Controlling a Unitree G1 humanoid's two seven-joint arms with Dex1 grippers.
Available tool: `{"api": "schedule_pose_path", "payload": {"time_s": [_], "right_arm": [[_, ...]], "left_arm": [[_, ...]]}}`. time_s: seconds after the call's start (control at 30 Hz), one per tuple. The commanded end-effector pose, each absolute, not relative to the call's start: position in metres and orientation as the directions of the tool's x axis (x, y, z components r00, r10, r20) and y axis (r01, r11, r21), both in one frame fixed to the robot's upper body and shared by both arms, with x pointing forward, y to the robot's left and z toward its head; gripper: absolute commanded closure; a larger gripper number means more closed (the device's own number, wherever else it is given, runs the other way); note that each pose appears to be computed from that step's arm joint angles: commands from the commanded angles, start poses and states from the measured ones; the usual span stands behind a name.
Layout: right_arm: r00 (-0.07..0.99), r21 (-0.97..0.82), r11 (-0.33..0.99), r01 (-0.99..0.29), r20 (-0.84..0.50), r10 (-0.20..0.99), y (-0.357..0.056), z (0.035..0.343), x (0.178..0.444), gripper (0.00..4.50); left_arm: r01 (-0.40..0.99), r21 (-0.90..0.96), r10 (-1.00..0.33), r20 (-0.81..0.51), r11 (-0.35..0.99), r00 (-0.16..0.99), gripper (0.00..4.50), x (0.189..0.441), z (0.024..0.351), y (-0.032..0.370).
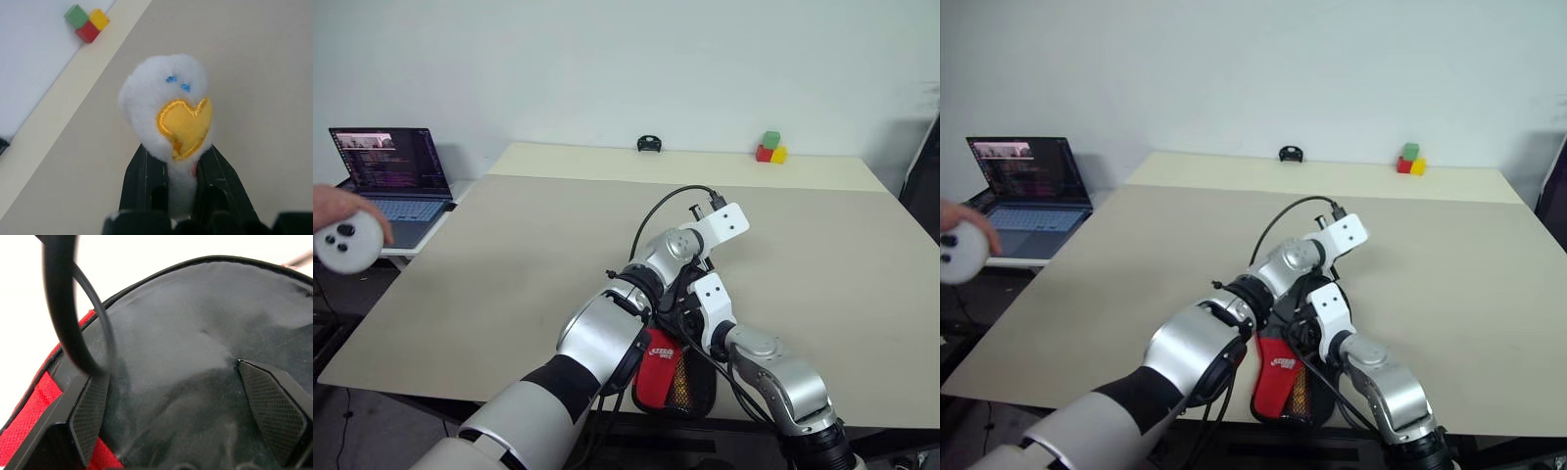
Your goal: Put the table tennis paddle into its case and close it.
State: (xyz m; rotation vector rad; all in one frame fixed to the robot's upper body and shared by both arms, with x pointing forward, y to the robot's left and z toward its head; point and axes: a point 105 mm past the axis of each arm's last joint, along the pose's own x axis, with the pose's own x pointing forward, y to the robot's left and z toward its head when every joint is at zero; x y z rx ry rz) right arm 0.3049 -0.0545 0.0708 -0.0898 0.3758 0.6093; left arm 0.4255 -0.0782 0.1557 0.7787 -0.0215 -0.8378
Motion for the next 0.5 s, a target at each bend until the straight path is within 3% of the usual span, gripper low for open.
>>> {"api": "schedule_pose_path", "payload": {"time_s": [0.03,0.23,0.5], "right_arm": [[0.630,0.120,0.852,-0.510,-0.623,0.465,-0.072,0.003,0.279,0.00],[0.633,0.118,0.852,-0.511,-0.619,0.465,-0.072,0.004,0.281,0.00],[0.622,0.119,0.842,-0.526,-0.622,0.476,-0.069,0.003,0.282,0.00]], "left_arm": [[0.702,0.630,-0.787,-0.226,0.332,0.575,4.27,0.398,0.170,-0.125],[0.758,0.592,-0.766,-0.342,0.274,0.544,4.27,0.395,0.137,-0.114],[0.800,0.550,-0.734,-0.436,0.242,0.521,1.58,0.395,0.110,-0.096]]}}
